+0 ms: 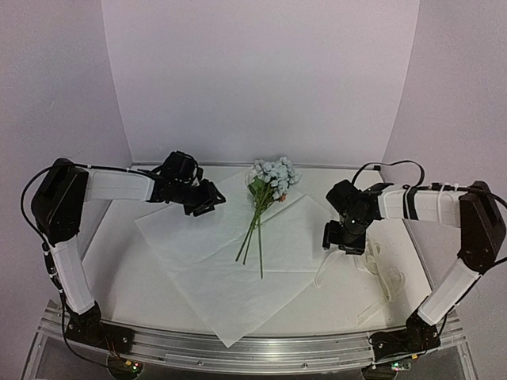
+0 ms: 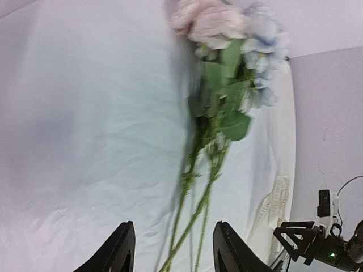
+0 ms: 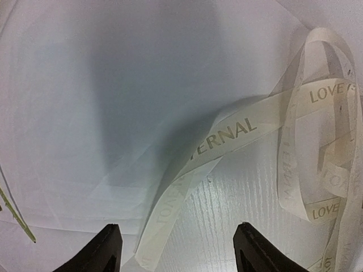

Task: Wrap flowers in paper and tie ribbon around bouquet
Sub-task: Pick up the bottom corner of the flattened wrapping paper from the center of the board.

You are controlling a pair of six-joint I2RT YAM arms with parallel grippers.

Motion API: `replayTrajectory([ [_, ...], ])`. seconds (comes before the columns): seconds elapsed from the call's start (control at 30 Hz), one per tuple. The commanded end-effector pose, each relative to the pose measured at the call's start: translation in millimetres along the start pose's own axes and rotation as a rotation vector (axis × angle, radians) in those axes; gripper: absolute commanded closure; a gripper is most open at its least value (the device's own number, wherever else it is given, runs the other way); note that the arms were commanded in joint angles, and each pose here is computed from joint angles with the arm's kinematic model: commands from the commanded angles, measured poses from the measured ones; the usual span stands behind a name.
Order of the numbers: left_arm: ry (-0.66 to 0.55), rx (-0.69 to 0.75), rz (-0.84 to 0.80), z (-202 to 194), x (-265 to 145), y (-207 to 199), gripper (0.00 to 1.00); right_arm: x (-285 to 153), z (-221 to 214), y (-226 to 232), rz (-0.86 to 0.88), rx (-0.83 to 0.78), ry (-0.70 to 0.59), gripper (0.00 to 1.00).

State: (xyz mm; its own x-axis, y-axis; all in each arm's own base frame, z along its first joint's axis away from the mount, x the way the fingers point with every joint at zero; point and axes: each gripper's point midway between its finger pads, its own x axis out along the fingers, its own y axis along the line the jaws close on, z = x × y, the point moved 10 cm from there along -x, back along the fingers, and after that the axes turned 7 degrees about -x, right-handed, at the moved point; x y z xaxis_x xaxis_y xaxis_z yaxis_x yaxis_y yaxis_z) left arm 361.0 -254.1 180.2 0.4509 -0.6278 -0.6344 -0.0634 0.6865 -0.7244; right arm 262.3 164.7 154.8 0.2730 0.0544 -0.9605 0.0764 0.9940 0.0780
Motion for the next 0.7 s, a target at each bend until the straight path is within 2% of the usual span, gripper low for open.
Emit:
replayTrajectory([
  [0.0, 0.011, -0.128, 0.014, -12.5, -17.9, 45.7, 0.56, 13.2, 5.6, -3.4, -0.023, 0.043, 0.013, 0.34],
  [0.1, 0.011, -0.177, 0.058, -22.1, -24.0, 70.2, 0.59, 25.3, 8.7, -11.2, -0.041, 0.080, 0.031, 0.41],
  [0.43, -0.012, -0.318, 0.217, -40.1, -44.9, 131.3, 0.65, 48.3, -4.0, -74.9, -0.173, 0.273, 0.106, 0.53],
  [0.67, -0.013, -0.363, 0.232, -45.3, -54.5, 149.0, 0.66, 40.5, -15.6, -118.1, -0.324, 0.372, 0.141, 0.60],
])
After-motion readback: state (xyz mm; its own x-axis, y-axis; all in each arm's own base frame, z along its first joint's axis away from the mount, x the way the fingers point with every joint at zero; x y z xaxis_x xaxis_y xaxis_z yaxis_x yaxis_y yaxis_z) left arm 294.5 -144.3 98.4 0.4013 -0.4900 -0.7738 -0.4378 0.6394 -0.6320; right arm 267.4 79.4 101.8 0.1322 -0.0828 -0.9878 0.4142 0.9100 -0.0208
